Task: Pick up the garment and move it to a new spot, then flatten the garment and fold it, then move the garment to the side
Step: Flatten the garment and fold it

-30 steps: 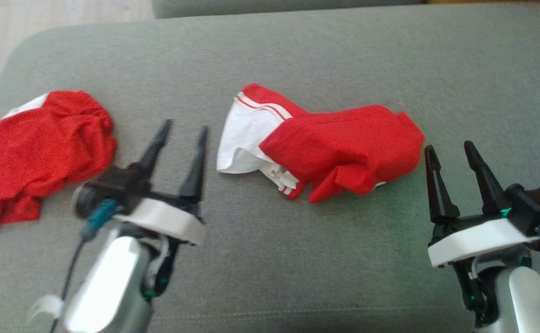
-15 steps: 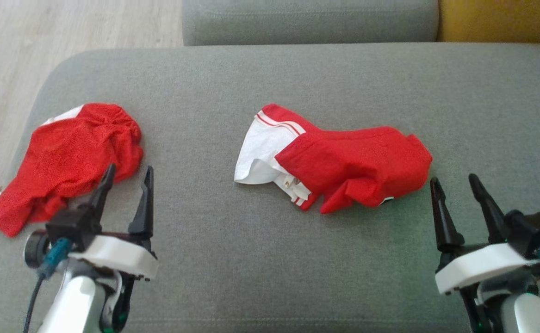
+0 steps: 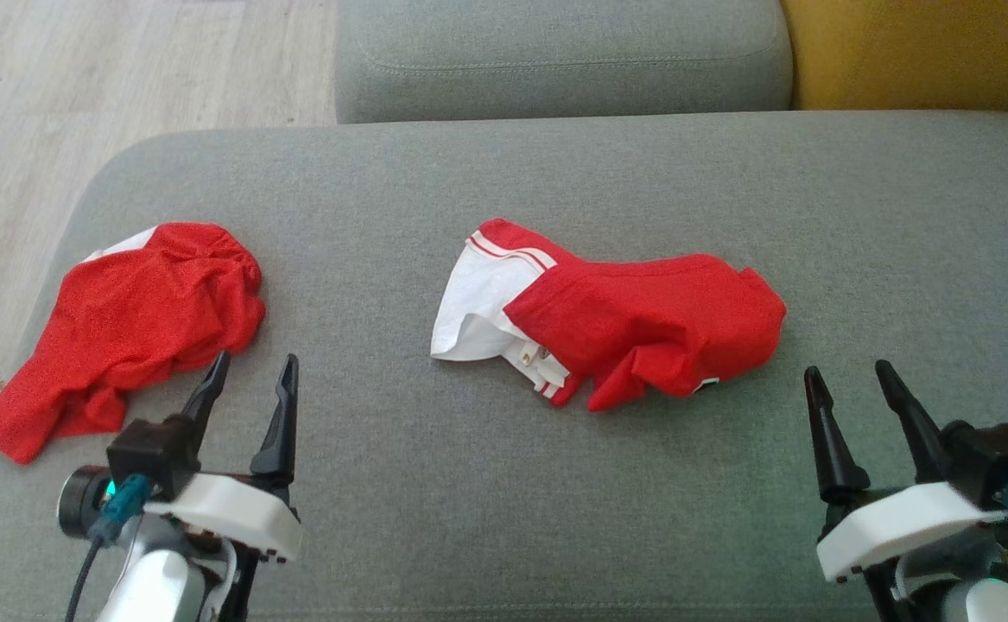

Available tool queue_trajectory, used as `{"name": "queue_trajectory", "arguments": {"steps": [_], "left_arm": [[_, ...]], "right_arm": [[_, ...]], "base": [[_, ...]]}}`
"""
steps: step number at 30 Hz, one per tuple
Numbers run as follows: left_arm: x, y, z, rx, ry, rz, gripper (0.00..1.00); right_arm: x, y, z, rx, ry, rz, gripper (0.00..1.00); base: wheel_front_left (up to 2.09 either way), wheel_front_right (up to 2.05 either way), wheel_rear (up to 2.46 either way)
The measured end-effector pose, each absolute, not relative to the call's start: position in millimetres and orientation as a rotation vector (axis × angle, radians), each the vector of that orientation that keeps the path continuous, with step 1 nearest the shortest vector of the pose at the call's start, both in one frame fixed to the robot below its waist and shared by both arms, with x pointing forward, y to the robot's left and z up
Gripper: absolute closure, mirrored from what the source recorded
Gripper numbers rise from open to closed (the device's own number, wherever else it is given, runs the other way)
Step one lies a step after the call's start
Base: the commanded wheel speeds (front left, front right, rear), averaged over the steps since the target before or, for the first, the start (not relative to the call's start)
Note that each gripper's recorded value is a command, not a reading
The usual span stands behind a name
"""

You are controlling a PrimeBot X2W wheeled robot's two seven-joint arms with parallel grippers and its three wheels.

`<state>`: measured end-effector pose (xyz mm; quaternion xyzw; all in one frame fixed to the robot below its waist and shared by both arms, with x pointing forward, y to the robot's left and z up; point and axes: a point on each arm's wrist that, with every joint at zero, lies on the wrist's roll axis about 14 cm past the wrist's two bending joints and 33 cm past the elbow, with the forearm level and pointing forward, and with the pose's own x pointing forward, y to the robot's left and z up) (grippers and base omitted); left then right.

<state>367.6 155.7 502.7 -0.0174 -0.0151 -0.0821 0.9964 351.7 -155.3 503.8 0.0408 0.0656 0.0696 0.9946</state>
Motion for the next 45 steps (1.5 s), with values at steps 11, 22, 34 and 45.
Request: {"name": "queue_trajectory", "arguments": {"steps": [11,22,34,45], "left_arm": [[369,158,502,-0.023,-0.028,-0.160,0.00],[371,159,500,-0.007,-0.022,-0.157,0.00],[402,166,508,0.019,-0.054,-0.135,0.00],[406,169,500,0.004,-0.032,-0.113,0.00]], "right_arm": [[352,-156,504,0.088,0.130,0.137,0.00],[357,-133,485,0.070,0.226,0.206,0.00],[430,-52,466,-0.155,0.391,0.500,0.00],[447,-33,435,-0.236,0.522,0.578,1.00]], "base": [[0.00,0.00,0.00],[0.00,0.00,0.00],[0.00,0.00,0.00],[0.00,0.00,0.00]]}}
